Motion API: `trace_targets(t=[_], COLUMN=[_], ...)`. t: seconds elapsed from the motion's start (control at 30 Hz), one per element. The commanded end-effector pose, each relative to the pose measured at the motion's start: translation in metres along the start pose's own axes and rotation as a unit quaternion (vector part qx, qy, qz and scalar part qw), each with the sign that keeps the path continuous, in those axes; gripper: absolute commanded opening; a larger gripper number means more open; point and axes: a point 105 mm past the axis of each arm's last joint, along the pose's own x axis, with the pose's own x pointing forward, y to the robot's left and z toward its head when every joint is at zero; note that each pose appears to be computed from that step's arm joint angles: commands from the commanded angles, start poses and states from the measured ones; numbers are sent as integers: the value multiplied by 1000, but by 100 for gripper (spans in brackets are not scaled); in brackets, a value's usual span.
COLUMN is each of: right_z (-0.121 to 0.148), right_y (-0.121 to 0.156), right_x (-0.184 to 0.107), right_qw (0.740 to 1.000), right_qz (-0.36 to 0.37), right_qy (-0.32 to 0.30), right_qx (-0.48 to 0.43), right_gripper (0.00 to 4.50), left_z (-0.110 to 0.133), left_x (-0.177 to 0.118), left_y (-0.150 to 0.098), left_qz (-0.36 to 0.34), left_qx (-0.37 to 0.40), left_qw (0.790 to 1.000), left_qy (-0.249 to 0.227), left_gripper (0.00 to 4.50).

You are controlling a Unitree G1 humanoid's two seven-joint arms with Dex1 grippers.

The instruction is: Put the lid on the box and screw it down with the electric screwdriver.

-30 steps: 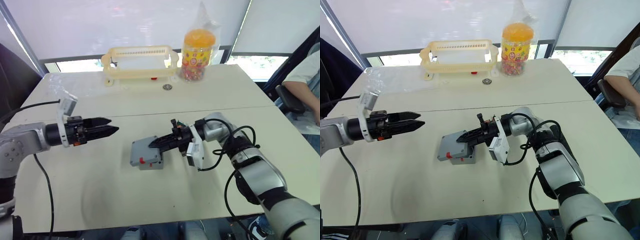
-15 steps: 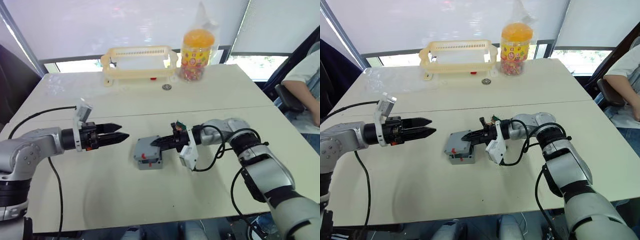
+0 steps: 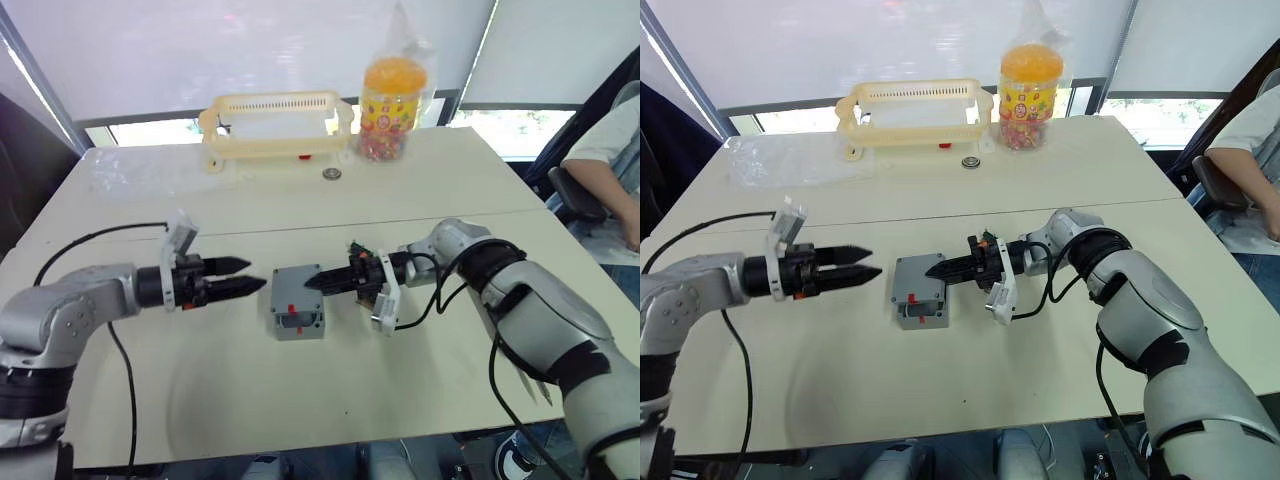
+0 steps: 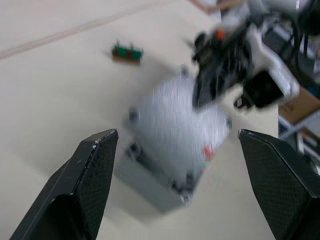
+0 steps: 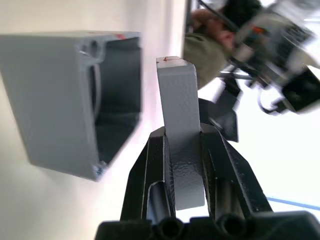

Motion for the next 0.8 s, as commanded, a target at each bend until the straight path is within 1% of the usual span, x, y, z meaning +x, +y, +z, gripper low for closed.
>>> trace_targets(t=[0.03, 0.1, 0.13, 0.17, 0.23, 0.3, 0.43, 0.57, 0.63, 0.8], right_z=[-9, -8, -6, -3, 3, 12, 18, 21, 22, 22], right_y=[-33, -45, -50, -56, -61, -61, -60, -60, -60, -58], right_x=[-4, -7, -9, -10, -10, -12, -15, -15, -15, -11], right_qw=[998, 997, 997, 996, 995, 995, 996, 996, 996, 996], right_qz=[-55, -73, -82, -90, -93, -87, -81, -79, -78, -70], right_qy=[1, 0, -4, -11, -23, -34, -29, -19, -18, -17], right_qx=[-21, -15, -13, -7, 5, 20, 33, 43, 46, 54], right_gripper=[20, 20, 20, 20, 20, 20, 20, 20, 20, 20], left_z=[-4, -15, -22, -28, -34, -43, -52, -59, -61, -66], left_x=[-10, -11, -10, -5, 3, 15, 24, 34, 38, 49], left_y=[-11, -13, -15, -14, -15, -18, -18, -6, 4, 17], left_qz=[-4, 4, 7, 17, 27, 31, 48, 88, 113, 128], left_qx=[23, 29, 39, 52, 65, 80, 107, 124, 139, 159], left_qw=[1000, 999, 998, 997, 996, 995, 992, 988, 983, 978], left_qy=[18, 35, 49, 52, 47, 43, 39, 33, 32, 37], left_gripper=[393, 393, 393, 393, 393, 393, 393, 393, 393, 393])
